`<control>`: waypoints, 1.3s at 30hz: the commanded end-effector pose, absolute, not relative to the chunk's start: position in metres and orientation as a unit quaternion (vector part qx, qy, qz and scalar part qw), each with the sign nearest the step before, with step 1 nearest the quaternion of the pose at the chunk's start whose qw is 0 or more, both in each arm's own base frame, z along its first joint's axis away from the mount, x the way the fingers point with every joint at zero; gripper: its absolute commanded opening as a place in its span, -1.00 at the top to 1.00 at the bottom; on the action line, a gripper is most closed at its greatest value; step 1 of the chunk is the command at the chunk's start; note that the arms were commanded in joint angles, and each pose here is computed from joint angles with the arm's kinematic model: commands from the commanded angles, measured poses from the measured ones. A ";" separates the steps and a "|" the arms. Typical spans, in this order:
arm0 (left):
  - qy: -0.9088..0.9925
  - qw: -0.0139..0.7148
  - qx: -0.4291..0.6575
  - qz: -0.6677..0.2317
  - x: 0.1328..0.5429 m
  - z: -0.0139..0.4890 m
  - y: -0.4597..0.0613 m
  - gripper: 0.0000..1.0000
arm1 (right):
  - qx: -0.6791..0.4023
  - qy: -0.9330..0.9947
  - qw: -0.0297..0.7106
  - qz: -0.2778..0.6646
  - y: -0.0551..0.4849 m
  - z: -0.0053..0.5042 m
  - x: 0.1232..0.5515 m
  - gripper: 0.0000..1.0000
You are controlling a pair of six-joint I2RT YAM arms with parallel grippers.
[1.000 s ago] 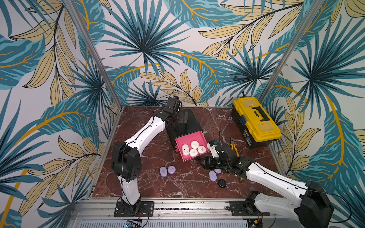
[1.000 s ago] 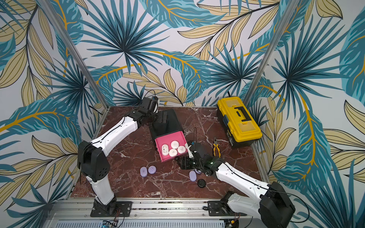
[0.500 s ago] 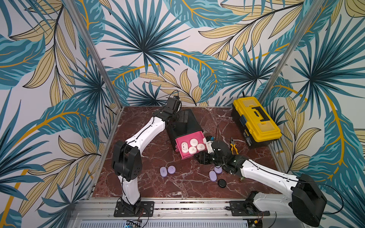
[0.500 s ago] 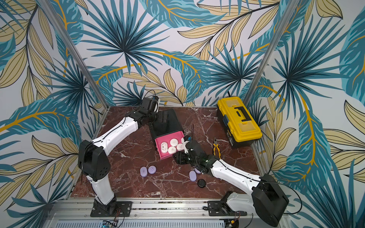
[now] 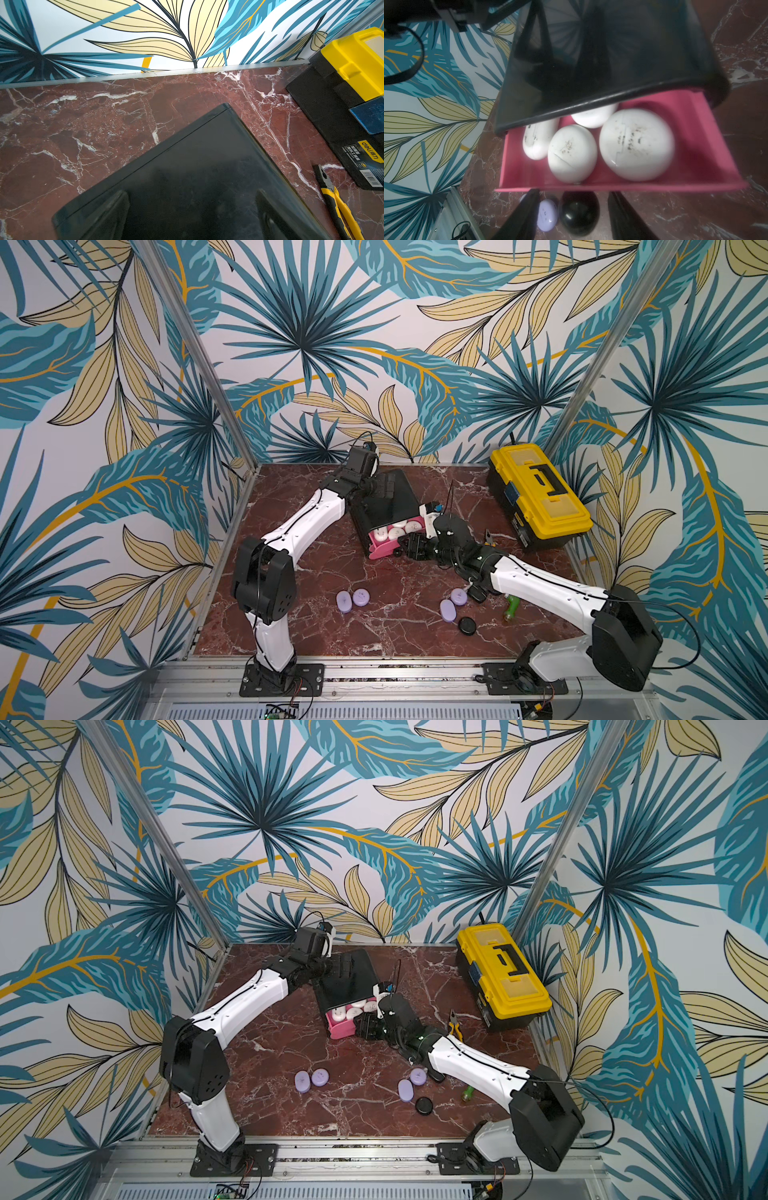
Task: Put the bluetooth earphones in the drawer according to color
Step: Close the drawer of the storage box.
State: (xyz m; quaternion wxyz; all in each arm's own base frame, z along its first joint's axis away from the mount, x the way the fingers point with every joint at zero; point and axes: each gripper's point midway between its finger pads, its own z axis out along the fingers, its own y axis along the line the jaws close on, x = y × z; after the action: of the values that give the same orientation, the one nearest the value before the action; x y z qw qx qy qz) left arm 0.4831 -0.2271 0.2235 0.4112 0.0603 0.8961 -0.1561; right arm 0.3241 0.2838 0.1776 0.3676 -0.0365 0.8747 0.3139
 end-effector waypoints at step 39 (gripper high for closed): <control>0.938 0.307 0.048 -0.156 0.447 0.168 -0.205 -1.00 | 0.049 0.841 0.387 0.376 0.279 0.142 0.345 0.42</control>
State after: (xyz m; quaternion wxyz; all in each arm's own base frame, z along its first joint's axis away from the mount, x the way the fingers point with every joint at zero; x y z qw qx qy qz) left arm 0.4757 -0.2181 0.2260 0.4052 0.0603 0.8952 -0.1755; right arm 0.3443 0.2869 0.1378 0.3610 0.0239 0.8620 0.3550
